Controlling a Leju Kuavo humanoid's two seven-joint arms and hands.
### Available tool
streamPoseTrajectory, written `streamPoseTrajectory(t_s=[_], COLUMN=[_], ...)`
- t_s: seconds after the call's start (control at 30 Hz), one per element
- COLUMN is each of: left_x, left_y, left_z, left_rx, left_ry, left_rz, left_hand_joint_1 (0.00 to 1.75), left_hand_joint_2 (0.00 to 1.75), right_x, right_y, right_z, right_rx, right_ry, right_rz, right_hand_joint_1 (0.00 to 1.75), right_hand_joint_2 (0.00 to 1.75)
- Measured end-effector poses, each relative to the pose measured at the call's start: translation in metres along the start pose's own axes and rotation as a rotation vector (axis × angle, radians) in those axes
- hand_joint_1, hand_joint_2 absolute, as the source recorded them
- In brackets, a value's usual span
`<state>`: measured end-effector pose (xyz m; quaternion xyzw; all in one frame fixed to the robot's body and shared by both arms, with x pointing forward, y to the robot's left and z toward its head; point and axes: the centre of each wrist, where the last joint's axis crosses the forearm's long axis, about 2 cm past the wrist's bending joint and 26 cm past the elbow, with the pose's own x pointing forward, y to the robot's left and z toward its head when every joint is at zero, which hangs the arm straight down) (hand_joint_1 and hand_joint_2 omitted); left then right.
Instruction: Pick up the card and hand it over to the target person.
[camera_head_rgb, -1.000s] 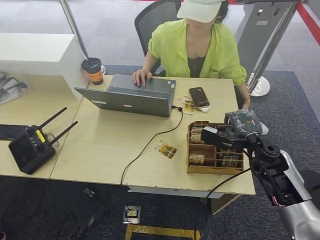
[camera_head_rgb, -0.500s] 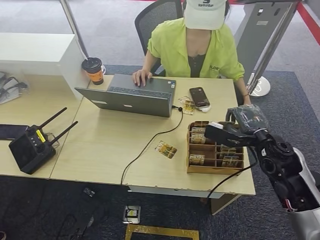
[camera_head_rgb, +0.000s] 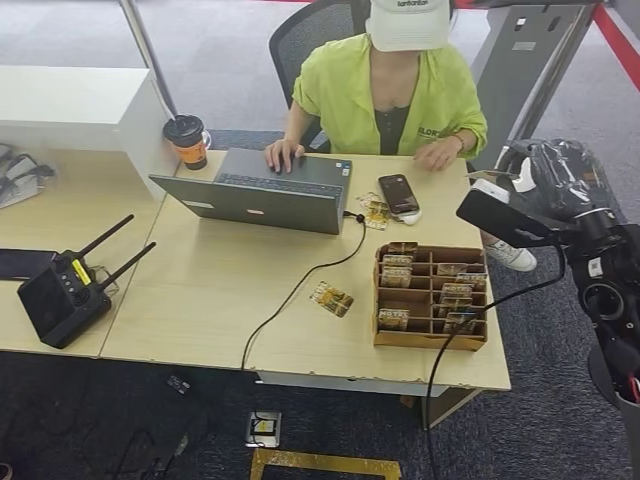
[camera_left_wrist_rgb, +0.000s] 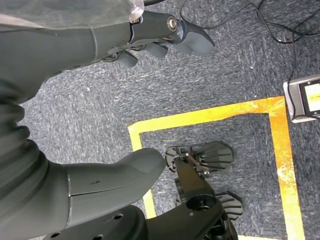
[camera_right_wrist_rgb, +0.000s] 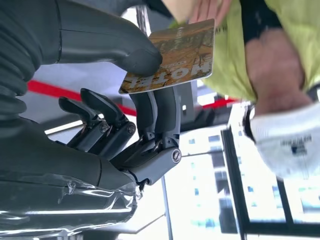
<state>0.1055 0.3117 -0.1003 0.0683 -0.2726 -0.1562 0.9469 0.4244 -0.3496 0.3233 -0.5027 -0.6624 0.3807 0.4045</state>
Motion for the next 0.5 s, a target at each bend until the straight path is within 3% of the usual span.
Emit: streamPoseTrajectory(t_s=[0.2, 0.5], left_x=[0.005, 0.014], left_y=[-0.001, -0.001], left_z=[-0.002, -0.004], left_rx=[-0.011, -0.026], left_ry=[-0.003, -0.008], left_rz=[-0.025, -0.051], left_hand_joint_1=[0.00, 0.00], left_hand_joint_2=[1.75, 1.75], right_x=[0.007, 0.006], right_y=[0.045, 0.078], right_z=[-0.025, -0.032], right_rx=[0.045, 0.144], right_ry=[0.057, 0.104], right_rz=[0.124, 0.287], right_hand_joint_1=[1.75, 1.75], right_hand_joint_2=[1.75, 1.75])
